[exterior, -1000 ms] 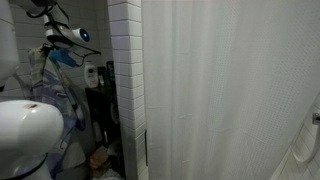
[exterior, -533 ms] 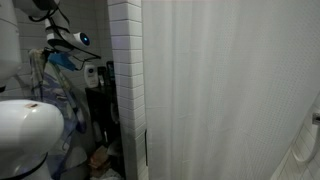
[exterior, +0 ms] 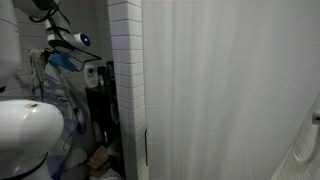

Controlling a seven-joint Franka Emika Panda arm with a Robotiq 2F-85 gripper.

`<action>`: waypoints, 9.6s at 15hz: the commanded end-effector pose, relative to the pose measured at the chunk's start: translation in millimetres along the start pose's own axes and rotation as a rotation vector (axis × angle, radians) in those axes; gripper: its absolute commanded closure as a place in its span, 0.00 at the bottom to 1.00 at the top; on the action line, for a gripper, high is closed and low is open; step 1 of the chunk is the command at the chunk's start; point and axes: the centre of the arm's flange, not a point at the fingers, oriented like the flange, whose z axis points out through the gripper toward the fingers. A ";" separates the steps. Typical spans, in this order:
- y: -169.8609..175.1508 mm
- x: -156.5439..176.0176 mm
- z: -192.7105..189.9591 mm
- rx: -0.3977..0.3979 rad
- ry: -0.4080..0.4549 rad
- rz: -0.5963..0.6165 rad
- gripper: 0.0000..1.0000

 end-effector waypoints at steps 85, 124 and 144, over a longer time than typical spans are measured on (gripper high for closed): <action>36.9 -43.8 61.4 -1.257 0.393 -0.169 0.00; 27.1 -52.5 90.9 -1.224 0.427 -0.030 0.00; 33.2 -23.6 59.8 -1.210 0.736 0.325 0.00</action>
